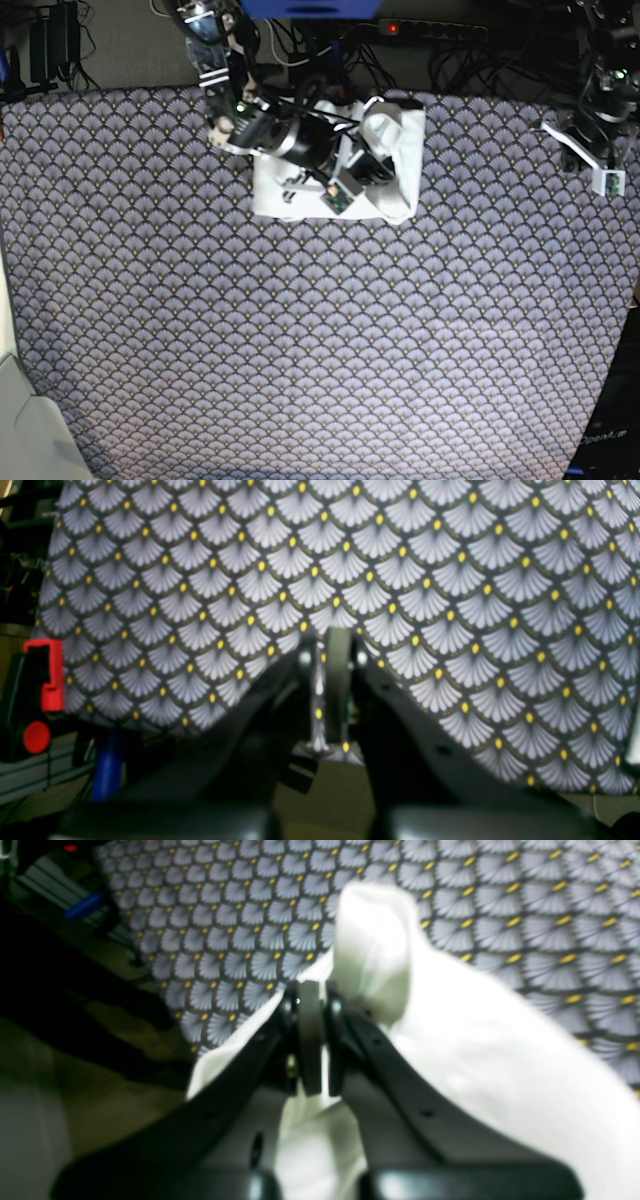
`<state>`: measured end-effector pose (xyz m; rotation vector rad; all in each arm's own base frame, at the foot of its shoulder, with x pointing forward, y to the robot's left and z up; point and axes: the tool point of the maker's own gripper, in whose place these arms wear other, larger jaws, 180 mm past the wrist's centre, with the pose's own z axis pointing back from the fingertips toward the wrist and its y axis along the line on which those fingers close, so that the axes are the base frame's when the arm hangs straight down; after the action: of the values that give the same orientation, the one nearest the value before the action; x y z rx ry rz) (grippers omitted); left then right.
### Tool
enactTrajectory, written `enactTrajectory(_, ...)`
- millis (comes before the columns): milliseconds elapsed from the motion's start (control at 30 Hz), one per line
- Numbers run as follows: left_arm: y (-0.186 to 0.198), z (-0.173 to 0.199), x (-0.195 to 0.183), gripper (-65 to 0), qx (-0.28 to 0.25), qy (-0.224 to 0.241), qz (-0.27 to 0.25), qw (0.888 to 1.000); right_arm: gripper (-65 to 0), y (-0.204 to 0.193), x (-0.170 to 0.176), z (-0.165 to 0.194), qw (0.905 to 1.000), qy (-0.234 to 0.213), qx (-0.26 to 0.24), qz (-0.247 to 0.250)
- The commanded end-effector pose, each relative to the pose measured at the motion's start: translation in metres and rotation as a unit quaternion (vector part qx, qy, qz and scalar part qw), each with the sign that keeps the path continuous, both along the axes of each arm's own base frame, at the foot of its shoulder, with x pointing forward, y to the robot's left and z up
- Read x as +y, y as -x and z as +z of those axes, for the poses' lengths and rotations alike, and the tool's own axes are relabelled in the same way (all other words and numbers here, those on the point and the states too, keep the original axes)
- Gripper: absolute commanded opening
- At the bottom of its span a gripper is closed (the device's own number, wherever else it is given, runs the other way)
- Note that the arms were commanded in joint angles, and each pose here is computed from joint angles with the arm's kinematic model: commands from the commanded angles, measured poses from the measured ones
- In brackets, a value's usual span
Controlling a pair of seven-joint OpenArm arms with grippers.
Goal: Fold the T-shirt properly
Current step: 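Press the folded stack flat with the right gripper and release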
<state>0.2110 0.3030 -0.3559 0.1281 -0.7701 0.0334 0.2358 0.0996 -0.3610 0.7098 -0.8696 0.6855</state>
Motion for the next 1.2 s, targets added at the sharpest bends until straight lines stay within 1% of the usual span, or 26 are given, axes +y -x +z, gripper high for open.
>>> enactTrajectory(0, -0.005, 0.010, 0.004, -61.9, -0.017, -0.010, -0.003, 1.000, -65.0, -0.014, 0.009, 0.018, 0.9992, -0.032, -0.023, -0.004)
enactTrajectory(233, 0.004, 0.004, 0.004, -61.9, -0.003, -0.010, -0.002, 1.000, -65.0, -0.038, 0.020, -0.004, 0.9997, -0.024, 0.002, 0.008)
enactTrajectory(400, 0.005, 0.004, 0.005, -61.9, -0.002, -0.011, -0.002, 1.000, -65.0, -0.045, 0.026, -0.031, 0.9987, -0.039, 0.034, 0.006)
enactTrajectory(500, 0.005, 0.004, 0.005, -61.9, -0.001, -0.011, -0.002, 1.000, -65.0, -0.041, 0.037, -0.041, 0.9979, -0.044, 0.044, 0.021)
enactTrajectory(600, 0.007, 0.003, 0.005, -61.9, 0.001, -0.011, -0.002, 1.000, -65.0, -0.037, 0.048, -0.034, 0.9977, -0.042, 0.032, 0.043)
enactTrajectory(700, 0.007, 0.003, 0.005, -61.9, 0.001, -0.011, -0.002, 1.000, -65.0, -0.032, 0.060, -0.012, 0.9966, -0.051, 0.000, 0.065)
enactTrajectory(833, 0.007, 0.003, 0.005, -61.9, 0.000, -0.011, -0.002, 1.000, -65.0, -0.023, 0.063, 0.016, 0.9949, -0.073, -0.033, 0.061)
enactTrajectory(933, 0.006, 0.003, 0.004, -61.9, 0.000, -0.010, -0.003, 1.000, -65.0, -0.012, 0.062, 0.032, 0.9933, -0.089, -0.047, 0.056)
enactTrajectory(1000, 0.006, 0.003, 0.004, -61.9, 0.000, -0.010, -0.003, 1.000, -65.0, -0.003, 0.049, 0.034, 0.9935, -0.082, -0.057, 0.053)
enactTrajectory(1167, 0.004, 0.004, 0.002, -61.9, -0.003, -0.005, -0.004, 1.000, -65.0, 0.023, 0.020, 0.029, 0.9951, -0.061, -0.060, 0.049)
